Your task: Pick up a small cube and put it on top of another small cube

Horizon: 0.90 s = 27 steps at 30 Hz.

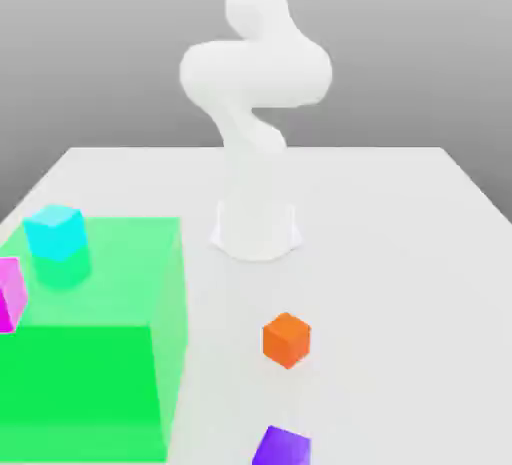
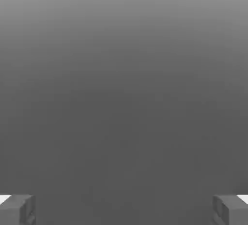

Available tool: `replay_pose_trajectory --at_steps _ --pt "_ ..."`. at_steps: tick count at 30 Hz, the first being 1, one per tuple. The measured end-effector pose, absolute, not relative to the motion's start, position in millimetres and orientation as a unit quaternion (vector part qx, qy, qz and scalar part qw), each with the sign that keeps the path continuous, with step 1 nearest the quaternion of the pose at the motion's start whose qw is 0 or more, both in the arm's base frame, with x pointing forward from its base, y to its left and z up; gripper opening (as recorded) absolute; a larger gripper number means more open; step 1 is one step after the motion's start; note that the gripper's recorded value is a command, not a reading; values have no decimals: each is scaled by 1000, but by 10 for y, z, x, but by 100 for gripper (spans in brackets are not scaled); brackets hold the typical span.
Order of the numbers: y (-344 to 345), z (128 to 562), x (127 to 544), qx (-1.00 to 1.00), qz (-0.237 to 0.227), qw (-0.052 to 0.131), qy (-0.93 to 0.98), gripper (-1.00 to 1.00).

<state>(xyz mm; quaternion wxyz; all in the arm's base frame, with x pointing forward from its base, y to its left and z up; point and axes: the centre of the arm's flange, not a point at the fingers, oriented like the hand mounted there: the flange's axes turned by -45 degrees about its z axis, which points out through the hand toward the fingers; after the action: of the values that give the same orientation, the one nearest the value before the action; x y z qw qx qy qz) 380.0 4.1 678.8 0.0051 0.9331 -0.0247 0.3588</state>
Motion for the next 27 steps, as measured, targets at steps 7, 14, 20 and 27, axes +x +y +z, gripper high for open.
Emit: replay_pose_trajectory --at_steps 7,14,20,27 --pt "99 5729 4597 960 271 21 -72 0" --pt "116 4531 5087 976 184 27 -115 0" --pt "141 3450 5256 982 109 22 -151 0" --pt "249 2216 5164 981 20 5 -191 0"
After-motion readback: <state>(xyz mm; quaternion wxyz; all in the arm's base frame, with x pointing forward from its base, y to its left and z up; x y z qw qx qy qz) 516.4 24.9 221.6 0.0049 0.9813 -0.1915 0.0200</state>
